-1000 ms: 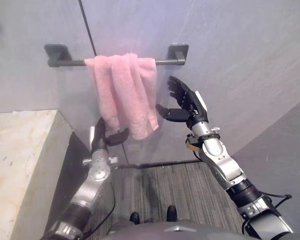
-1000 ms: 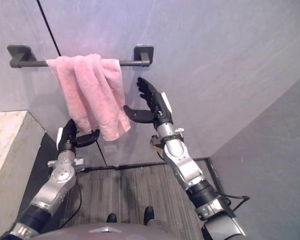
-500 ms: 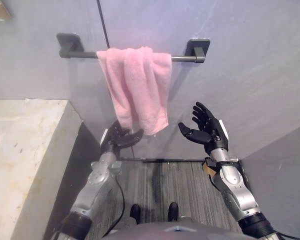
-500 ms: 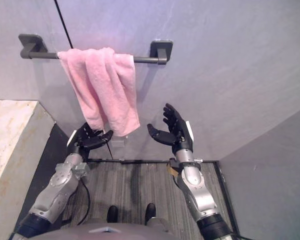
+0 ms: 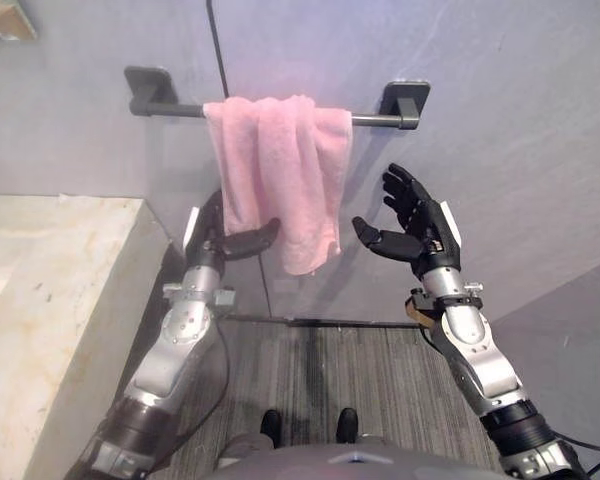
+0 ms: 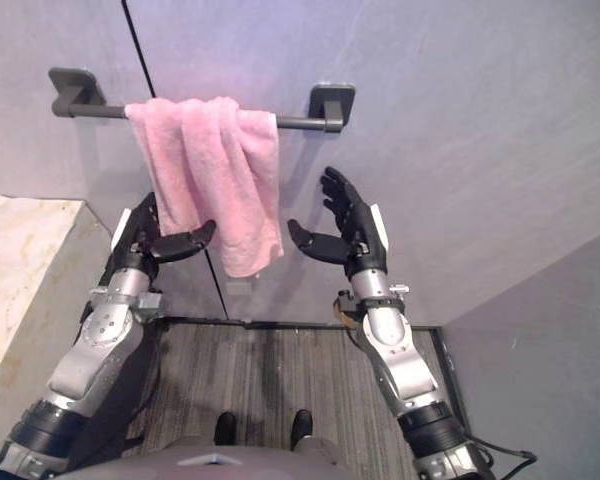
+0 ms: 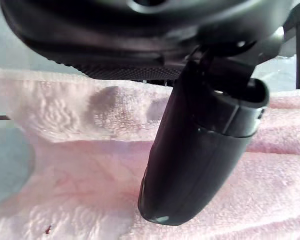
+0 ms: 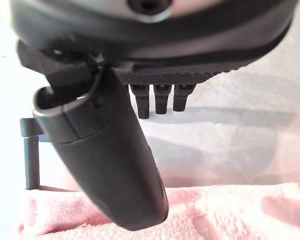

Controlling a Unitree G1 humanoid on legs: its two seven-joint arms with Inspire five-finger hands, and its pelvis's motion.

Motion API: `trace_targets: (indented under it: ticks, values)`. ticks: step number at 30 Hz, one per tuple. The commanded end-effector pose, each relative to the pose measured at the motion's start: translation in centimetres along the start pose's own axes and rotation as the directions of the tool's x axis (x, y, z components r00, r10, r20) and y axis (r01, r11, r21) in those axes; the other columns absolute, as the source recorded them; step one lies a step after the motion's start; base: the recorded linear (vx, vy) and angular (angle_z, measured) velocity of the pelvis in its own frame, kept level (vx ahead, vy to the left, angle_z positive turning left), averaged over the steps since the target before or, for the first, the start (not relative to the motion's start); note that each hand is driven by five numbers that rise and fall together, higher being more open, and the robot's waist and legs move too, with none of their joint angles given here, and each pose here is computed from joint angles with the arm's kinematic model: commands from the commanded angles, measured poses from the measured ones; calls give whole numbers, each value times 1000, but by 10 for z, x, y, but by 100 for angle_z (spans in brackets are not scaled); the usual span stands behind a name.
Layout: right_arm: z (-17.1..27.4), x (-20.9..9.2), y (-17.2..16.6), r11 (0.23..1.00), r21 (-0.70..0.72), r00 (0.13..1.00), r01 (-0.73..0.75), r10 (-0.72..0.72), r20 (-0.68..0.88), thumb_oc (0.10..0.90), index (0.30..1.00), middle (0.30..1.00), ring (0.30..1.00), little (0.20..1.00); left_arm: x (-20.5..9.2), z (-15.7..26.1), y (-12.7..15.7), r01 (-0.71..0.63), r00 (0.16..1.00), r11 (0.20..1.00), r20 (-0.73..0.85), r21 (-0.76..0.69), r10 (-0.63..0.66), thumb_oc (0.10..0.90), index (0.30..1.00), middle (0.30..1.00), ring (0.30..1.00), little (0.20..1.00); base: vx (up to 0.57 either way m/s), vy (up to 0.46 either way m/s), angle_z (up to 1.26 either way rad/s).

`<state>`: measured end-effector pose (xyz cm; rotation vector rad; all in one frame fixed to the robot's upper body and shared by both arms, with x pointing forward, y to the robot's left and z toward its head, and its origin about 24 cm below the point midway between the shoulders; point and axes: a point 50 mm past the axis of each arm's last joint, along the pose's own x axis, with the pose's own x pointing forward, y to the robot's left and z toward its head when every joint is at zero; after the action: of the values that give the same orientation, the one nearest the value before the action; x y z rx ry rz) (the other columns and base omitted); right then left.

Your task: Organize the bathroom.

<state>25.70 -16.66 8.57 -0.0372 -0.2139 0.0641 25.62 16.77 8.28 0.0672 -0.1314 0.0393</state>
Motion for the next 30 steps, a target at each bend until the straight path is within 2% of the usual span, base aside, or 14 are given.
trace_targets:
  ticks: [1,9,14,15,16,17,21,30]
  values:
    - [64,21,13,995,-36,948,-91,98,302,800,900,900,900,900,19,64,-3,-32,931,999,363,33,17,800,900,900,900,900,0,0,0]
    - [65,34,26,991,-8,948,-134,130,289,800,900,900,900,900,24,79,-6,-68,898,994,439,82,25,800,900,900,900,900,42,-30,-1]
    - [70,35,28,987,-16,941,-160,157,301,800,900,900,900,900,24,82,2,-105,899,990,435,90,55,800,900,900,900,900,29,-8,0]
    - [73,39,31,985,-8,936,-172,166,309,750,825,825,825,825,23,83,3,-122,892,987,447,102,65,800,900,900,900,900,0,0,0]
    - [73,41,32,984,-3,936,-177,169,308,762,844,844,844,844,23,84,3,-152,884,980,462,125,79,800,900,900,900,900,0,0,0]
    - [73,42,33,984,-2,936,-179,171,307,800,900,900,900,900,23,85,3,-168,877,976,472,138,84,800,900,900,900,900,34,-20,0]
    - [78,45,33,982,8,933,-188,176,313,800,900,900,900,900,24,90,14,-238,851,962,506,133,141,800,900,900,900,900,33,-10,1]
    - [88,54,43,975,12,919,-222,205,336,800,900,900,900,900,28,108,14,-249,816,958,564,142,129,800,900,900,900,900,27,1,2]
